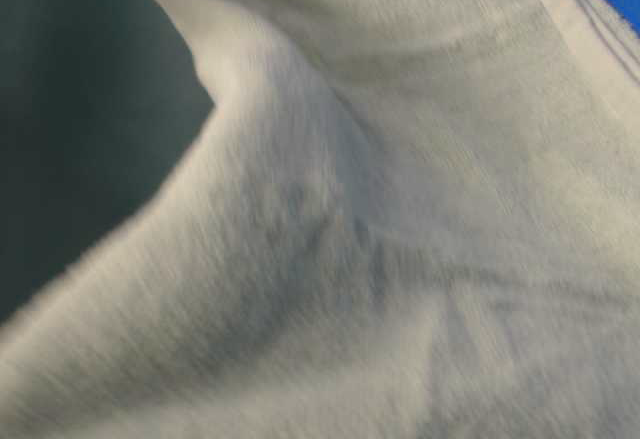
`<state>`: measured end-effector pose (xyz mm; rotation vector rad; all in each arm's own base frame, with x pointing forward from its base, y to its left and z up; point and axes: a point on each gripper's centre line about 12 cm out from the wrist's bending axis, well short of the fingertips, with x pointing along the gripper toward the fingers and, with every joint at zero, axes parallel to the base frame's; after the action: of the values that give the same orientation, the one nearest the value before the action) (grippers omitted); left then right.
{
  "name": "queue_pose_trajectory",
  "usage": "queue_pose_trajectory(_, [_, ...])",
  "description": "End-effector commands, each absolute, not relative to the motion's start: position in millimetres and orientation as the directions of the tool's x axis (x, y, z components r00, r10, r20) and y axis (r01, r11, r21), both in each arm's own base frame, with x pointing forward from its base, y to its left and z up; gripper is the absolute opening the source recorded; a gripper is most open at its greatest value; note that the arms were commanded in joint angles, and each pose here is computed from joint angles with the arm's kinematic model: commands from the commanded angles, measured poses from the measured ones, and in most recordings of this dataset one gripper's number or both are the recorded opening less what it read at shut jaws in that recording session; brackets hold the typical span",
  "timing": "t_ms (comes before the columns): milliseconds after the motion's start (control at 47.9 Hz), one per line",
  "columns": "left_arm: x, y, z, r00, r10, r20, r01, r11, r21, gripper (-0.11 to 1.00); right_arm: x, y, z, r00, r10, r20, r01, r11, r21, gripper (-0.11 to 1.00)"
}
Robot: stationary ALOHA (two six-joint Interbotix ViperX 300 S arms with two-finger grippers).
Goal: Fold a bath towel.
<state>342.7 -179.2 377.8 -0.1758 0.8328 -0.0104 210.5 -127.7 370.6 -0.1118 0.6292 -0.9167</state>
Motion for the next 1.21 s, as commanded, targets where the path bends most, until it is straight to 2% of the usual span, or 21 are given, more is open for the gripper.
queue_pose_trajectory(0, [351, -193, 402, 0.719, -0.121, -0.684, -0.016, 0.981, -0.191, 0.04, 187, -106, 390, 0.483, -0.754, -0.445, 0.711, 0.634, -0.304, 0.08])
queue_pose_trajectory(125, [365, -216, 414, 0.735, -0.154, -0.660, 0.043, 0.983, -0.181, 0.04, 158, -80, 401, 0.514, -0.707, -0.485, 0.698, 0.674, -0.242, 0.08])
queue_pose_trajectory(229, [371, -233, 420, 0.735, -0.165, -0.658, 0.065, 0.983, -0.174, 0.04, 151, -70, 400, 0.490, -0.696, -0.525, 0.700, 0.673, -0.239, 0.08])
queue_pose_trajectory(355, [371, -233, 417, 0.720, -0.139, -0.680, 0.040, 0.986, -0.160, 0.04, 159, -66, 386, 0.421, -0.715, -0.558, 0.701, 0.647, -0.301, 0.08])
queue_pose_trajectory(501, [365, -223, 401, 0.691, -0.096, -0.717, -0.020, 0.988, -0.152, 0.04, 187, -70, 363, 0.369, -0.746, -0.555, 0.672, 0.626, -0.396, 0.08])
queue_pose_trajectory(688, [336, -186, 353, 0.609, -0.016, -0.793, -0.162, 0.976, -0.144, 0.04, 226, -118, 314, 0.304, -0.760, -0.575, 0.674, 0.598, -0.434, 0.08])
queue_pose_trajectory(855, [291, -151, 301, 0.538, 0.028, -0.843, -0.307, 0.938, -0.164, 0.04, 263, -170, 272, 0.379, -0.709, -0.594, 0.657, 0.659, -0.367, 0.08])
queue_pose_trajectory(980, [262, -132, 264, 0.510, 0.030, -0.859, -0.381, 0.904, -0.195, 0.04, 285, -206, 246, 0.411, -0.676, -0.612, 0.648, 0.689, -0.326, 0.08])
queue_pose_trajectory(1189, [233, -103, 212, 0.489, 0.024, -0.872, -0.458, 0.858, -0.233, 0.04, 307, -244, 205, 0.354, -0.654, -0.668, 0.629, 0.695, -0.348, 0.08])
